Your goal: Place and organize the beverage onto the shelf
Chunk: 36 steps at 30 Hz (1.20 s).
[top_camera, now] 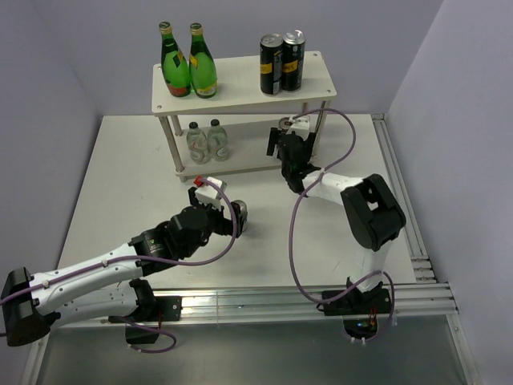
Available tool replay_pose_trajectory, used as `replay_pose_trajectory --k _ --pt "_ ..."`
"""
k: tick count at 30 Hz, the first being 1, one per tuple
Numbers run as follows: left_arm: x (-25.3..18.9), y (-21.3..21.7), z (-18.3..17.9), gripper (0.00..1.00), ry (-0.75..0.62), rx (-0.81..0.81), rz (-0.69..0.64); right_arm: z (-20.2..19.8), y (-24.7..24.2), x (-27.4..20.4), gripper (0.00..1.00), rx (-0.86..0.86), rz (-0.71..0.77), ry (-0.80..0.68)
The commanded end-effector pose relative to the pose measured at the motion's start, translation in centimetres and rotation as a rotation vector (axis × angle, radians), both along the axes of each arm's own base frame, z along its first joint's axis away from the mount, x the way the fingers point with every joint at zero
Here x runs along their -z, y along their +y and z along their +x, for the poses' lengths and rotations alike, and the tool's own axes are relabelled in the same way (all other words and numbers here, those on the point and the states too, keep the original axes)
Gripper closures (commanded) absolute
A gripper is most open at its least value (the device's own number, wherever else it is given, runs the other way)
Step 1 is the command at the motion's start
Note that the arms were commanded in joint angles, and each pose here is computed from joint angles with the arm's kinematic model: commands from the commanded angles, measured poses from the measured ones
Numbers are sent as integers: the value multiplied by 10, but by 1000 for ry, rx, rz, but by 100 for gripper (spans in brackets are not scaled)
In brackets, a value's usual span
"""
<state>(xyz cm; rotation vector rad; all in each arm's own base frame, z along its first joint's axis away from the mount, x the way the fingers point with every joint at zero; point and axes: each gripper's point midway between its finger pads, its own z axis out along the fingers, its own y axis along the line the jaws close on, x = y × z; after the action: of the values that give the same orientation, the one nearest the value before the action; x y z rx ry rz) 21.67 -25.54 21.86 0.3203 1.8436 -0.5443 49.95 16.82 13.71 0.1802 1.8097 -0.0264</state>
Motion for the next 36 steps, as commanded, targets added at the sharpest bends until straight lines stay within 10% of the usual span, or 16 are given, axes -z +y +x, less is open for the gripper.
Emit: replay_pose_trajectory --k 1,26,36 --pt "-8 2 1 4 -11 -24 -39 -12 10 -43 0 -61 100 -91" --pt "86 -22 -2 2 50 -44 -9 -237 -29 -74 0 -140 345 -138" --pt "104 -38 38 2 -20 -212 74 -263 -56 -76 0 -127 341 -140"
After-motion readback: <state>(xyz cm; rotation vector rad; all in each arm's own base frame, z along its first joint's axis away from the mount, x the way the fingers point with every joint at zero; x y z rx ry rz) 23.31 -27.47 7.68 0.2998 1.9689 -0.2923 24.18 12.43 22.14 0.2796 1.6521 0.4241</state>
